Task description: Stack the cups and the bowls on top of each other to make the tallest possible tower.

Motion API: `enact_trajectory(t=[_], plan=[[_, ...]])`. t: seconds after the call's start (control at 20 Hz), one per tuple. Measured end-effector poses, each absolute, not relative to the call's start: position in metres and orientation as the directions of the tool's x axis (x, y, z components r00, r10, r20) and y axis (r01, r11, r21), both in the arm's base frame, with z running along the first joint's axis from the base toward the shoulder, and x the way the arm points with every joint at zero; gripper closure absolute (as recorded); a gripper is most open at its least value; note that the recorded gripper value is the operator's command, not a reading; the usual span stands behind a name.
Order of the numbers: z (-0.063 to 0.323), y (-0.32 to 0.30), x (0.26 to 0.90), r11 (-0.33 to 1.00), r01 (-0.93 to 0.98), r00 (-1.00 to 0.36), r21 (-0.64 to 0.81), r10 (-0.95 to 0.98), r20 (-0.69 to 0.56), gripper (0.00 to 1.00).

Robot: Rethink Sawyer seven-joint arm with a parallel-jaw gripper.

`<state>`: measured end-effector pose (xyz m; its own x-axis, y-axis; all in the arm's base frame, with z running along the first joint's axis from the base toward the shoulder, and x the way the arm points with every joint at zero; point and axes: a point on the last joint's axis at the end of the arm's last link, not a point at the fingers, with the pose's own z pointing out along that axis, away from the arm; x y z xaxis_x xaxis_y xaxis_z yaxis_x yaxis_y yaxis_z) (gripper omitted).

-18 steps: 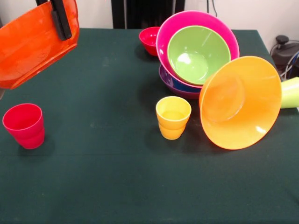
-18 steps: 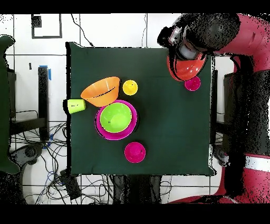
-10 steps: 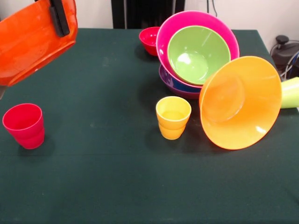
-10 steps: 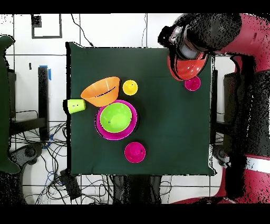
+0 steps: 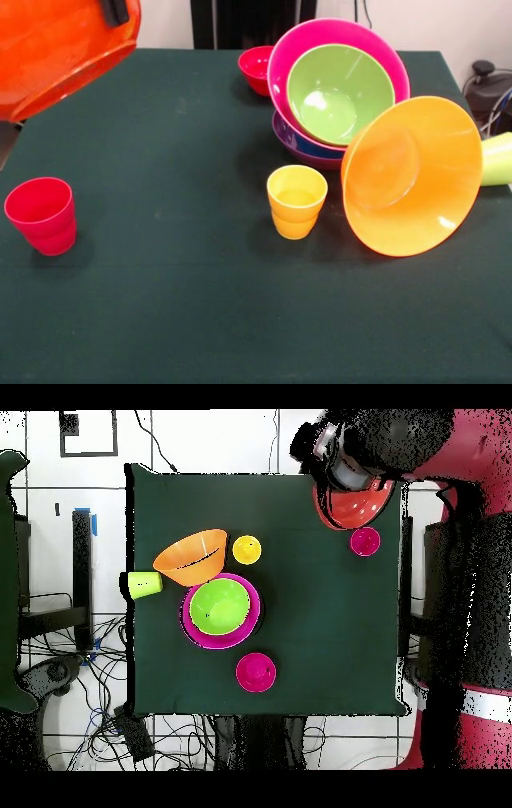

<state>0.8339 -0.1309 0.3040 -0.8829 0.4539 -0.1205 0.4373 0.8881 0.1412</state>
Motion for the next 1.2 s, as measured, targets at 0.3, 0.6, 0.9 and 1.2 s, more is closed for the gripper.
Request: enact_trajectory(t=[0.3,0.6,0.9,1.2], plan=[[0.32,-0.099,0.836,0.905,0.407,-0.896,0.123,0.421,-0.143,1.0],[0.333,-0.063,0.838,0.92,0.373,-0.909,0.12,0.388,-0.154,1.0],[0.34,-0.035,0.839,0.928,0.351,-0.913,0.123,0.368,-0.173,1.0],[0.331,-0.016,0.837,0.933,0.341,-0.908,0.115,0.359,-0.218,1.0]])
